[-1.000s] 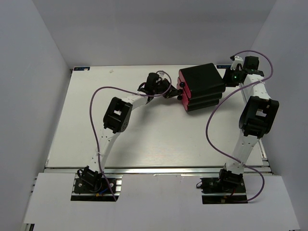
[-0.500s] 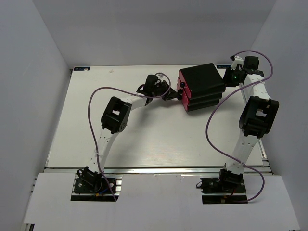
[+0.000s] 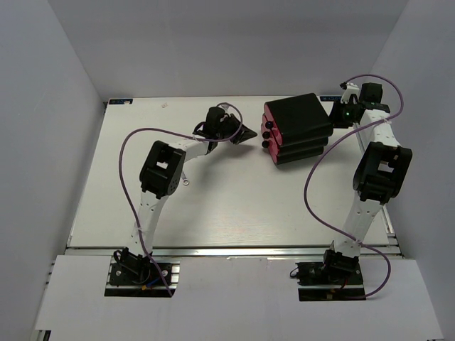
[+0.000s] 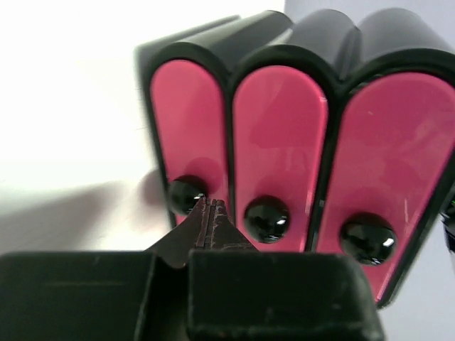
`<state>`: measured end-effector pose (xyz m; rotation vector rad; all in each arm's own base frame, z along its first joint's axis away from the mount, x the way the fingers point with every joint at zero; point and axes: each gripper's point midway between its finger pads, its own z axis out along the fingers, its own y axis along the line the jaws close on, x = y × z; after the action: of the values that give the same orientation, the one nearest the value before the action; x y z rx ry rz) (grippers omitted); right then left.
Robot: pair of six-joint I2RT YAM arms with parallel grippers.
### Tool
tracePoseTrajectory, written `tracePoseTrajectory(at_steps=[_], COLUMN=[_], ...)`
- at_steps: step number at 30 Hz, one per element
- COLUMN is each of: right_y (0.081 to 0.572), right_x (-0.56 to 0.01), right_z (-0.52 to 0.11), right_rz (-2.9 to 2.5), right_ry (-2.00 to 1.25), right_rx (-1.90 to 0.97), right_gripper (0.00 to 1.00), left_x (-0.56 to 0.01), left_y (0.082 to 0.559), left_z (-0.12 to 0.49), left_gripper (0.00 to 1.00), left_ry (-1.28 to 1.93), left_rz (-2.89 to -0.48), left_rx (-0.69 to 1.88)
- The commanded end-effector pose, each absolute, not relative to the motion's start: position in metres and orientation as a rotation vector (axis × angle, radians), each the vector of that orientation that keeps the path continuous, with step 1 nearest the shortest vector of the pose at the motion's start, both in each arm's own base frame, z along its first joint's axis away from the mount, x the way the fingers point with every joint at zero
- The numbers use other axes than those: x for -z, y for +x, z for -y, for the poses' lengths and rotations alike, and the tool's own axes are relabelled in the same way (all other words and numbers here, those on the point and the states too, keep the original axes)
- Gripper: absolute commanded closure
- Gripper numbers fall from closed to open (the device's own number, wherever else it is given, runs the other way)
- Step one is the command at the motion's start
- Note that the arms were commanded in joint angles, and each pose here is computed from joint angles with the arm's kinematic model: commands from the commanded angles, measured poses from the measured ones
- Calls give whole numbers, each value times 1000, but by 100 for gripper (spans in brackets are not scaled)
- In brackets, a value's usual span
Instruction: Sort the tools into containers
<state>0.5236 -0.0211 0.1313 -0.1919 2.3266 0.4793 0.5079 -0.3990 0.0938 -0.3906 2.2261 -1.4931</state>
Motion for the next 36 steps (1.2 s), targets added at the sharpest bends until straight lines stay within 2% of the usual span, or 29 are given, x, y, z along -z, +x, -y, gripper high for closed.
tracePoseTrajectory(at_steps=[1,13,17,28,30,35,36], right_y=[515,516,516,515,515,514,514], right_x=[-136,-134,-134,-134,-134,-132,-132], right_z=[10,12,13,13,14,14,13], right_rz=[-2341,-2345,-2347,-2348,-2350,-2353,-2354], right_ry=[-213,-206,-206,-208,-207,-208,-209], right_rx=[-490,-480,-477,-470,-467,-470,-472], right_gripper=[81,80,80,80,80,79,79], left_x=[-138,-142,-138,-150,-141,-166,-169], left_y=[508,493,494,504,508,526,528], left_z=[413,439,440,453,442,396,389], left_gripper=[100,100,94,88,82,52,50], left_ry=[-271,-154,-170,-167,-226,-334,-348], left_rz=[-2127,-2116,-2127,-2092,-2096,-2004,-1990], left_rx=[1607,1767,1774,1798,1742,1623,1611])
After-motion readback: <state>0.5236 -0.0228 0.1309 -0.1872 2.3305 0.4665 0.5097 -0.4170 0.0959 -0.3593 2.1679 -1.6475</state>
